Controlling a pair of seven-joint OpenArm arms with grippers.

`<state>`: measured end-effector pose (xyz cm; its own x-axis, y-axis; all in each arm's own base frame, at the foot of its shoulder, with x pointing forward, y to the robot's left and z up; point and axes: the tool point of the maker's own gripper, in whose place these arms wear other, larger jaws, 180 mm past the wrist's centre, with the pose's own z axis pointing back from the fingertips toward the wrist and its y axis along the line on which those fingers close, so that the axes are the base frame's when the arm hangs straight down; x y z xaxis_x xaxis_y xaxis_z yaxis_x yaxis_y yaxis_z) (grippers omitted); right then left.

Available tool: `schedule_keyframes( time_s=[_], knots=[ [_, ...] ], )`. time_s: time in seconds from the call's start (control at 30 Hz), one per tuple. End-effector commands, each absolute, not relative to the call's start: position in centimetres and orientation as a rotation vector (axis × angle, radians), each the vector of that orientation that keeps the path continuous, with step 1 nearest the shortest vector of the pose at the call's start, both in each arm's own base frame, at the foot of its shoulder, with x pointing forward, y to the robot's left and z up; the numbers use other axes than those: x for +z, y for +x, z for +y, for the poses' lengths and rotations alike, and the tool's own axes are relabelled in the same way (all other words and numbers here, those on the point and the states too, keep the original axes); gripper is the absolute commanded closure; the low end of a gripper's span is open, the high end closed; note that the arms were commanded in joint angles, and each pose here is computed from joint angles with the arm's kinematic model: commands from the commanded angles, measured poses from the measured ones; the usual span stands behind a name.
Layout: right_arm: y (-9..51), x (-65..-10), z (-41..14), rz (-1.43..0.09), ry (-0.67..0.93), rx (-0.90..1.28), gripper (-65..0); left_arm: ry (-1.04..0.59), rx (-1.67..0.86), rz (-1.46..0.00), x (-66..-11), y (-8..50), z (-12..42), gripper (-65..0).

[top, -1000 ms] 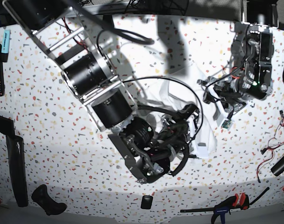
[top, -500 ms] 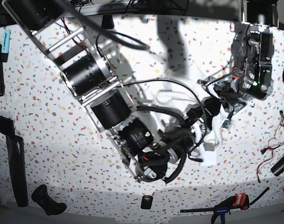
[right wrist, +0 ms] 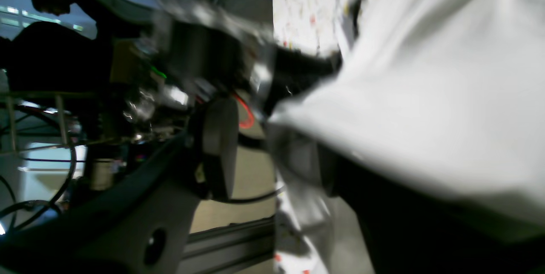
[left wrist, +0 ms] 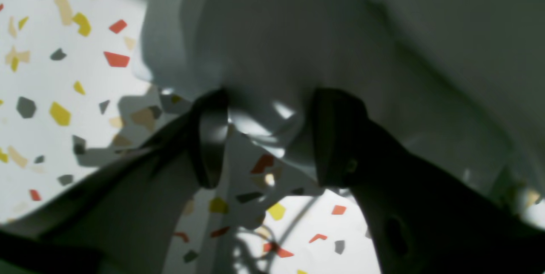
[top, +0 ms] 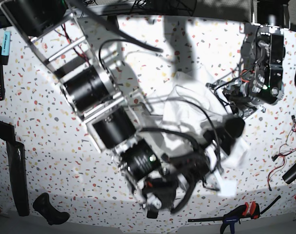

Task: Fold the T-shirt properly
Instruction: 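Carry the lifted end with the right gripper over onto the left gripper's fold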

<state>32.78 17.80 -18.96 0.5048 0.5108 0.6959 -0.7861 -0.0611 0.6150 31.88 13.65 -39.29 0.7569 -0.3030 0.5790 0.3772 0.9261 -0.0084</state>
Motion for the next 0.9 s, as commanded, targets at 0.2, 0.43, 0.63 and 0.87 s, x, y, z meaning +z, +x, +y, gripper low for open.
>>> schedule_keyframes(
  time_s=[0.2, 0.43, 0.63, 0.87],
  knots=[
    [36.3, -7.2, 16.6, -0.637, 1.355, 1.107, -28.9, -0.053, -0.392, -0.643, -38.2, 33.0, 14.8, -30.5],
    [44.0, -6.4, 10.3, -0.861, 1.182, 0.829, -28.9, -0.043, -0.394, -0.627, -37.9, 33.2, 15.0, -30.5],
    [47.4, -13.9, 5.2, -0.793, 0.884, 0.651, -28.8, -0.024, -0.397, -0.643, -36.5, 34.6, 15.2, -30.5],
    [46.2, -19.2, 3.6, -0.695, 0.849, 0.608, -28.9, 0.09, -0.41, -0.683, -34.6, 36.7, 17.0, -30.5]
  ],
)
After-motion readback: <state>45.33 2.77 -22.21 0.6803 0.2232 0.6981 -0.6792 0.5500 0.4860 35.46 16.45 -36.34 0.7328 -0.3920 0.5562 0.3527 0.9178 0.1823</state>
